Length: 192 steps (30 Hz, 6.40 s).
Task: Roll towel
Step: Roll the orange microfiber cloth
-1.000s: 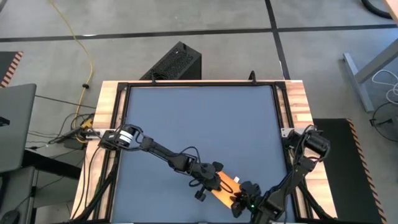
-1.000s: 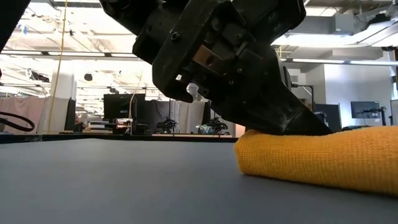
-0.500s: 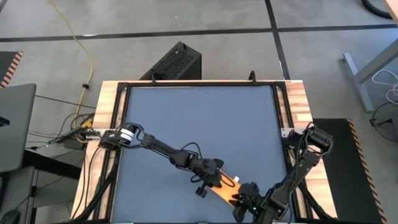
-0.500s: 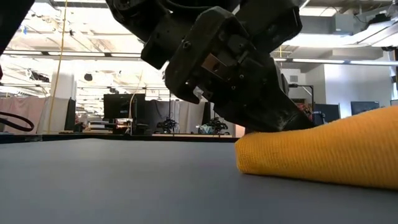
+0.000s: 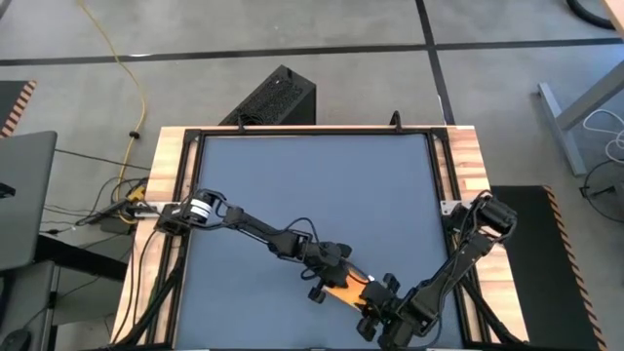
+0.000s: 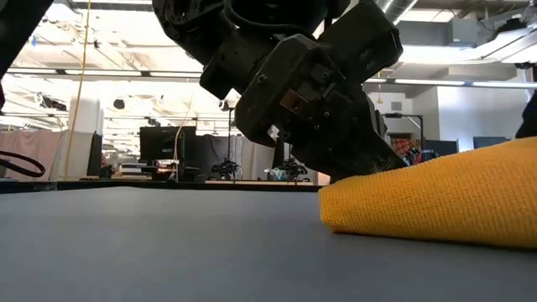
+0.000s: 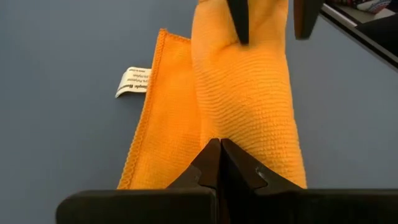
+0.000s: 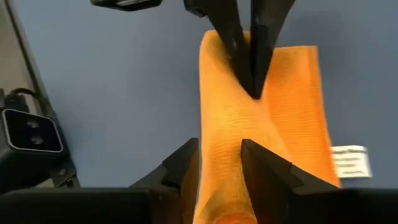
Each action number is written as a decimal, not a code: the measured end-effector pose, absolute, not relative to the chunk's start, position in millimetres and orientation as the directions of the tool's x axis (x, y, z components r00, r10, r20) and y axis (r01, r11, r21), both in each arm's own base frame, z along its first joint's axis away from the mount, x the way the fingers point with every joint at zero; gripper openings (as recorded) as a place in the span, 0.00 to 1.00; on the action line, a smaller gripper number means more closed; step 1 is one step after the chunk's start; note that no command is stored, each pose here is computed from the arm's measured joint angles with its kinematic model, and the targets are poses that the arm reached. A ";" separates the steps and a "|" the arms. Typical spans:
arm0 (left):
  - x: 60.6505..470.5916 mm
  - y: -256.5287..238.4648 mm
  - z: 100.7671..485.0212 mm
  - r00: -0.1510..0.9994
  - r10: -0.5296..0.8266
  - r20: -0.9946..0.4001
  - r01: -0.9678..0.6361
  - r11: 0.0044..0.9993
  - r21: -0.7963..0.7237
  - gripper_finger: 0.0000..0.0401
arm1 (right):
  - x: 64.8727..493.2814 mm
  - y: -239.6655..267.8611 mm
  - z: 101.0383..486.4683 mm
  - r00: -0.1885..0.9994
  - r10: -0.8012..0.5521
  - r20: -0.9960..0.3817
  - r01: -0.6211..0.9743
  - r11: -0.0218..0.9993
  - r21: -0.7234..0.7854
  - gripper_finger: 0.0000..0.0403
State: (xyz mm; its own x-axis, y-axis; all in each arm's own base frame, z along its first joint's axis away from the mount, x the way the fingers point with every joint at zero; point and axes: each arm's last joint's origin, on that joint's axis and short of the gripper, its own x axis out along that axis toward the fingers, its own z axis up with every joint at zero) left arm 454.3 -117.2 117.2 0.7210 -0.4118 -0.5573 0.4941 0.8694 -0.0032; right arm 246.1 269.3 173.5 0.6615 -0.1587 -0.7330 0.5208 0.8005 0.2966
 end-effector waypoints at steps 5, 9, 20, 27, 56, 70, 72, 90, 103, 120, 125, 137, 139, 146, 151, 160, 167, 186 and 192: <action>454.4 -117.4 117.5 0.719 -0.419 -0.554 0.501 0.866 -0.005 0.00 | 247.7 269.9 193.6 0.637 -0.219 -0.739 0.536 0.815 0.219 0.32; 454.5 -117.7 117.8 0.719 -0.426 -0.550 0.515 0.857 0.009 0.00 | 251.3 269.4 201.1 0.647 -0.239 -0.724 0.530 0.824 0.202 0.29; 454.1 -119.2 118.4 0.702 -0.466 -0.539 0.569 0.822 0.031 0.00 | 262.8 278.0 176.0 0.645 -0.229 -0.729 0.516 0.834 0.195 0.28; 454.7 -116.8 118.5 0.703 -0.466 -0.538 0.576 0.816 0.046 0.00 | 253.1 288.9 156.2 0.641 -0.273 -0.717 0.563 0.802 0.198 0.28; 460.4 -67.7 139.3 0.724 -0.460 -0.514 0.489 0.868 -0.088 0.00 | 220.7 292.4 128.2 0.543 -0.415 -0.730 0.799 0.522 0.297 0.07; 459.8 -108.8 161.2 0.753 -0.557 -0.349 0.593 0.805 -0.006 0.00 | 231.7 283.7 127.8 0.482 -0.409 -0.775 0.837 0.476 0.269 0.04; 460.1 -112.9 163.6 0.771 -0.546 -0.328 0.585 0.811 0.023 0.00 | 231.8 283.5 127.7 0.480 -0.409 -0.776 0.838 0.475 0.268 0.04; 455.8 -107.1 146.6 0.788 -0.357 -0.502 0.435 0.899 0.043 0.00 | 231.7 282.2 130.6 0.473 -0.401 -0.784 0.853 0.430 0.294 0.04; 460.7 -97.5 119.1 0.781 -0.287 -0.554 0.349 0.937 0.006 0.00 | 228.9 271.5 152.5 0.440 -0.402 -0.803 0.868 0.420 0.265 0.09; 461.2 -93.8 118.9 0.780 -0.287 -0.556 0.345 0.939 -0.001 0.00 | 231.6 275.5 171.1 0.528 -0.332 -0.781 0.795 0.517 0.317 0.14; 460.6 -94.1 118.1 0.771 -0.299 -0.562 0.354 0.935 -0.012 0.00 | 232.3 280.1 145.9 0.458 -0.346 -0.819 0.831 0.494 0.256 0.14; 459.7 -94.1 117.0 0.761 -0.304 -0.573 0.358 0.933 -0.019 0.00 | 214.9 287.4 163.8 0.473 -0.293 -0.831 0.812 0.510 0.283 0.14; 459.7 -94.1 117.0 0.761 -0.304 -0.574 0.358 0.933 -0.019 0.00 | 211.9 285.1 171.9 0.489 -0.301 -0.819 0.803 0.522 0.287 0.14; 459.7 -94.1 116.8 0.760 -0.305 -0.574 0.359 0.933 -0.020 0.00 | 216.3 271.3 172.1 0.443 -0.373 -0.815 0.834 0.505 0.222 0.13; 459.6 -94.1 116.7 0.759 -0.306 -0.575 0.361 0.932 -0.021 0.00 | 222.2 270.1 169.9 0.400 -0.322 -0.858 0.839 0.506 0.202 0.13; 457.9 -93.8 127.7 0.726 -0.311 -0.613 0.389 0.921 -0.008 0.00 | 214.5 270.5 170.4 0.308 -0.294 -0.905 0.852 0.509 0.124 0.13; 467.2 -96.3 153.6 0.733 -0.319 -0.601 0.401 0.916 0.004 0.00 | 212.4 270.1 196.9 0.279 -0.345 -0.896 0.850 0.522 0.064 0.13; 453.2 -162.7 181.0 0.747 -0.393 -0.536 0.611 0.723 0.322 0.43 | 191.1 288.1 225.5 0.370 -0.386 -0.845 0.817 0.568 0.098 0.13; 456.6 -170.0 190.8 0.773 -0.351 -0.529 0.552 0.783 0.288 0.62 | 192.0 287.4 225.6 0.375 -0.391 -0.841 0.817 0.569 0.099 0.13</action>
